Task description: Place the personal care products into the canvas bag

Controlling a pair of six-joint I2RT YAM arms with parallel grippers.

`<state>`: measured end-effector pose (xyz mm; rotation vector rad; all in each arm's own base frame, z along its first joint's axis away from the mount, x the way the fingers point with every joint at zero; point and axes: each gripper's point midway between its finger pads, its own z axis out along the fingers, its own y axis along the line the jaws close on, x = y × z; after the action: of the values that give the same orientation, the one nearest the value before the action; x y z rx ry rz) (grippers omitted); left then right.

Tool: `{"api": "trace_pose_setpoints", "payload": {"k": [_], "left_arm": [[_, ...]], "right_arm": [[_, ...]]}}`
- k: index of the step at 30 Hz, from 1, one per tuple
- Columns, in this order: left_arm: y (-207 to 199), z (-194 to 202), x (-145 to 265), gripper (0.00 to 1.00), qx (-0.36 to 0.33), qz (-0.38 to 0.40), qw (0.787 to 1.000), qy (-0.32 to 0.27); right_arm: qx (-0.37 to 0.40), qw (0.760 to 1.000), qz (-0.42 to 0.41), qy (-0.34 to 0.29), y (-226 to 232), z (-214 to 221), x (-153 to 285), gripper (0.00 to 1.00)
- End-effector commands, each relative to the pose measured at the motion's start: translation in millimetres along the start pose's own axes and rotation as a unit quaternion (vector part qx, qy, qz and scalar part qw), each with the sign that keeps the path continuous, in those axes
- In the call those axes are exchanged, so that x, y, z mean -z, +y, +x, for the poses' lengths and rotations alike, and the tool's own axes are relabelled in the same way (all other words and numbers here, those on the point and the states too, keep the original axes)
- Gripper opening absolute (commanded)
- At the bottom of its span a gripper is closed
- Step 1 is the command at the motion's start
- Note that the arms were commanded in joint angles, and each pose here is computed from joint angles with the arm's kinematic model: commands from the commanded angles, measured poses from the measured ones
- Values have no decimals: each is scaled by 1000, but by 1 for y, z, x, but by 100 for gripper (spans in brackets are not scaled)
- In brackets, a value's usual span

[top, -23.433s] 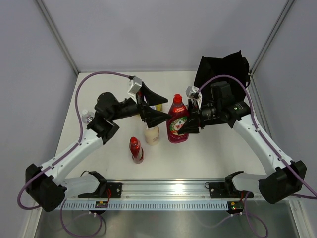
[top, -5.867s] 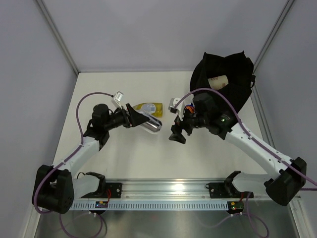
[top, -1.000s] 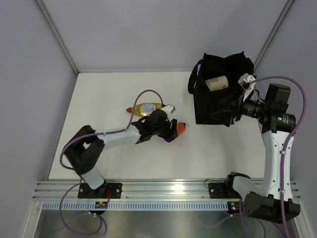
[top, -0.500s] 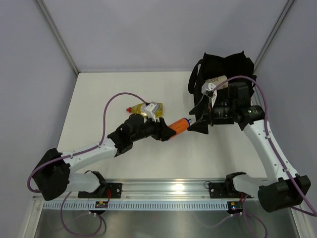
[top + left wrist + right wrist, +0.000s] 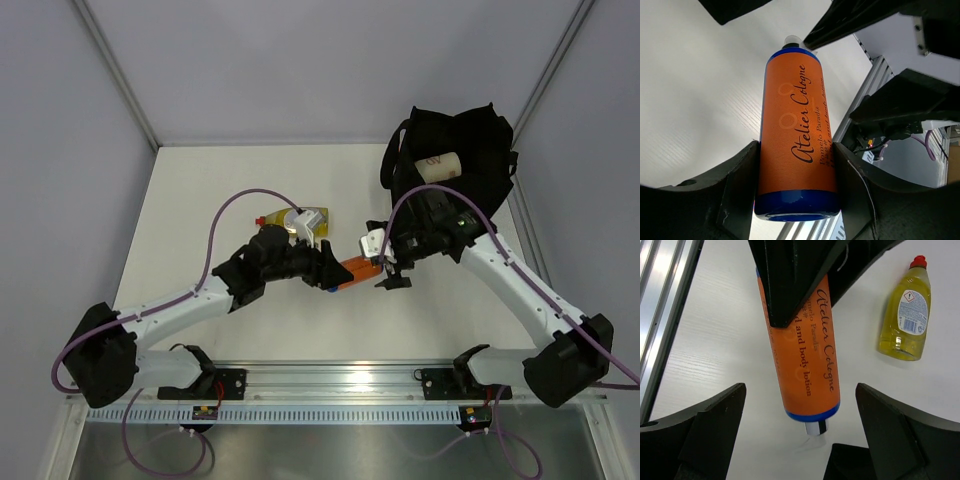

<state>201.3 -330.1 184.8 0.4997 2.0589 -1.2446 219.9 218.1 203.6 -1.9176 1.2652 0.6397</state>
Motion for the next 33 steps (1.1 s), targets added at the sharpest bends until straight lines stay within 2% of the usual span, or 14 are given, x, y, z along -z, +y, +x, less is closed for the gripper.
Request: {"api": "trace_pose_setpoints", "payload": {"k": [1, 8, 11, 12, 13, 15, 16, 19, 20, 21, 23, 24, 29, 33], "left_arm": [[-61, -63, 17, 0, -37, 97, 991, -84], [-68, -66, 24, 0, -32, 111, 989, -94], [-67, -68, 28, 0, -32, 108, 989, -100], [-65, -68, 30, 0, -31, 105, 989, -102], [-66, -71, 34, 0, -32, 107, 988, -108], [-63, -73, 38, 0, -31, 103, 987, -116], [-64, -75, 41, 0, -33, 103, 987, -119], [-64, -79, 48, 32, -36, 98, 987, -124], [-61, -78, 48, 48, -37, 88, 988, -120], [-60, -80, 51, 73, -41, 81, 988, -123], [-57, -85, 56, 94, -64, 59, 988, -128], [-59, -91, 64, 99, -78, 52, 986, -137], [-58, -144, 120, 99, -161, -72, 963, -205], [-60, -168, 172, 99, -190, -138, 936, -261]], "right_arm": [[36, 998, 34, 37, -19, 3, -17, 99], [-21, 998, 26, 57, -16, 16, -49, 99], [-19, 997, 49, 60, -25, 13, -48, 84], [-30, 997, 46, 61, -24, 12, -47, 78], [-33, 997, 39, 58, -21, 10, -46, 59], [-39, 998, 32, 48, -18, -1, -40, 34], [-41, 998, 33, 44, -17, -5, -37, 14], [-33, 998, 44, 23, -15, -20, -27, 1], [-28, 998, 54, 15, -17, -29, -20, 0], [-26, 998, 57, 10, -17, -33, -18, 0], [-23, 997, 70, 4, -22, -44, -8, 0], [-27, 997, 73, 12, -21, -44, -4, 0], [-75, 988, 133, -5, -50, -62, 36, 0], [-135, 962, 231, -55, -105, -76, 114, 0]]}}
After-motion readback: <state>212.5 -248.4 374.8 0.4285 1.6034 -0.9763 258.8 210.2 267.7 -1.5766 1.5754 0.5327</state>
